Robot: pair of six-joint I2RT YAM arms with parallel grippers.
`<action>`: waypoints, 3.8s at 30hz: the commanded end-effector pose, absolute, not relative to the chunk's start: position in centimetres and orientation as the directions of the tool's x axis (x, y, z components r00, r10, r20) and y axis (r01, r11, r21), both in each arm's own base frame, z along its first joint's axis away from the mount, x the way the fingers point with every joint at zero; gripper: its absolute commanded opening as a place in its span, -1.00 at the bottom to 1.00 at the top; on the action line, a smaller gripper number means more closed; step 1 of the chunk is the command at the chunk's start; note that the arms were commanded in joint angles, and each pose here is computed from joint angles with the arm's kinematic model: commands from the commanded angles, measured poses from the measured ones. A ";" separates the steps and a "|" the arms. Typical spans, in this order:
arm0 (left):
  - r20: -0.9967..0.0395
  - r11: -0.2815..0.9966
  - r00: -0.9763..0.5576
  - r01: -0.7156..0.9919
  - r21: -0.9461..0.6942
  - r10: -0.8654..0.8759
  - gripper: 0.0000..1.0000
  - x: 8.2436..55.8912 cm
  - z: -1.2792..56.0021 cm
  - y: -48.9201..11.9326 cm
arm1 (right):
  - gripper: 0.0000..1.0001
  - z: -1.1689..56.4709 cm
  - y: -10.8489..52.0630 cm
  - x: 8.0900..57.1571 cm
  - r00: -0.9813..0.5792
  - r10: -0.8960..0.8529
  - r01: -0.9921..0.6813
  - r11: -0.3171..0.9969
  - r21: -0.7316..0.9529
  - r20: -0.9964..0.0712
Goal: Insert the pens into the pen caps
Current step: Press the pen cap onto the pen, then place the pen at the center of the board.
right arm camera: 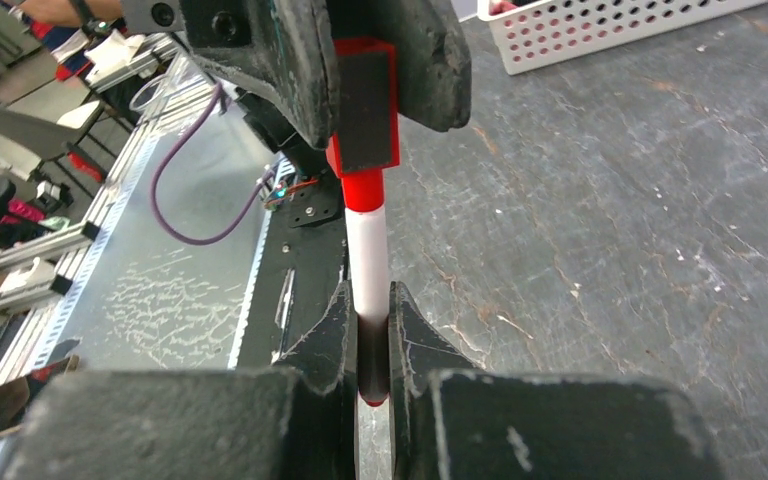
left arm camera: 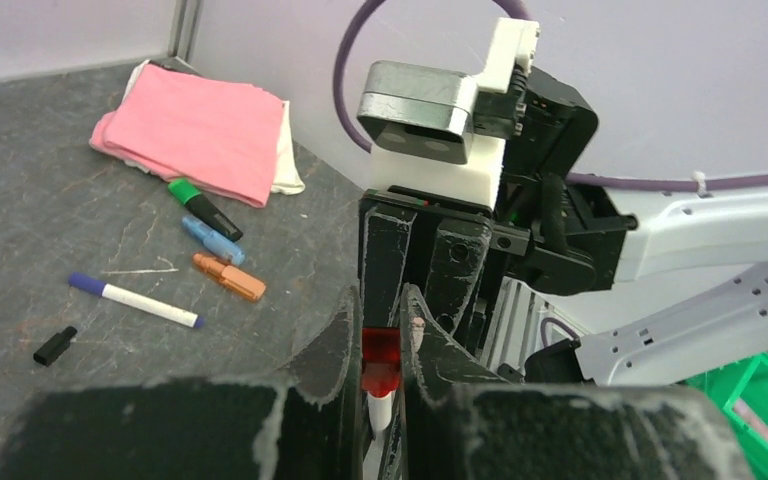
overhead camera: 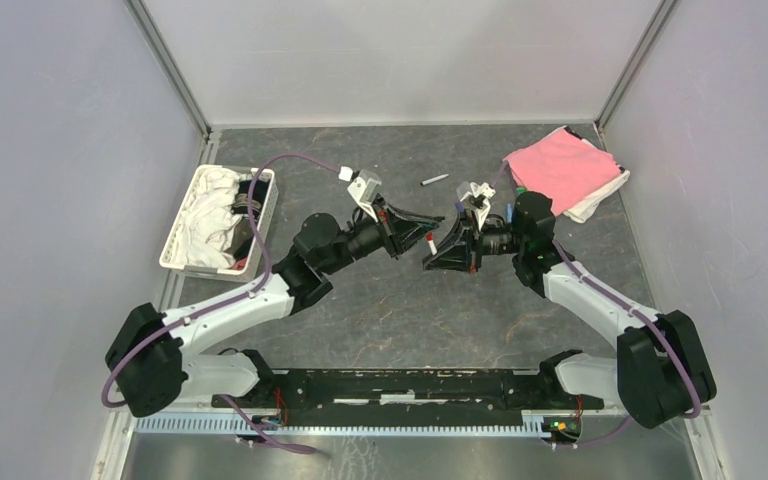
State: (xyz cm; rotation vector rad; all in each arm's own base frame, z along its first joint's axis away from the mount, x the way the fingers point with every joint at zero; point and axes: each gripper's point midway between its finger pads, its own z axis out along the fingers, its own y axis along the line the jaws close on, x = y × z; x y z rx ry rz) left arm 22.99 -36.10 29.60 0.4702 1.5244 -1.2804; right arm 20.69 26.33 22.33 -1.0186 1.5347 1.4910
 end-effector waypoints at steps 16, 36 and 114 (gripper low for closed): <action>-0.496 0.246 -0.757 0.624 -0.742 0.424 -0.95 7.8 10.2 -33.1 | -1.00 31.7 25.5 26.3 0.058 0.052 -0.979 0.198 -0.047 -0.997; -0.601 0.366 -0.773 0.629 -0.686 0.203 -0.95 7.4 8.2 -35.7 | -1.00 34.9 25.9 25.8 -0.006 0.216 -0.986 0.164 0.043 -0.976; -0.929 0.781 -0.304 0.518 -0.349 -0.213 0.99 22.6 19.2 -29.4 | -0.43 5.6 8.9 39.6 -0.649 -0.234 -0.503 0.846 0.178 -0.724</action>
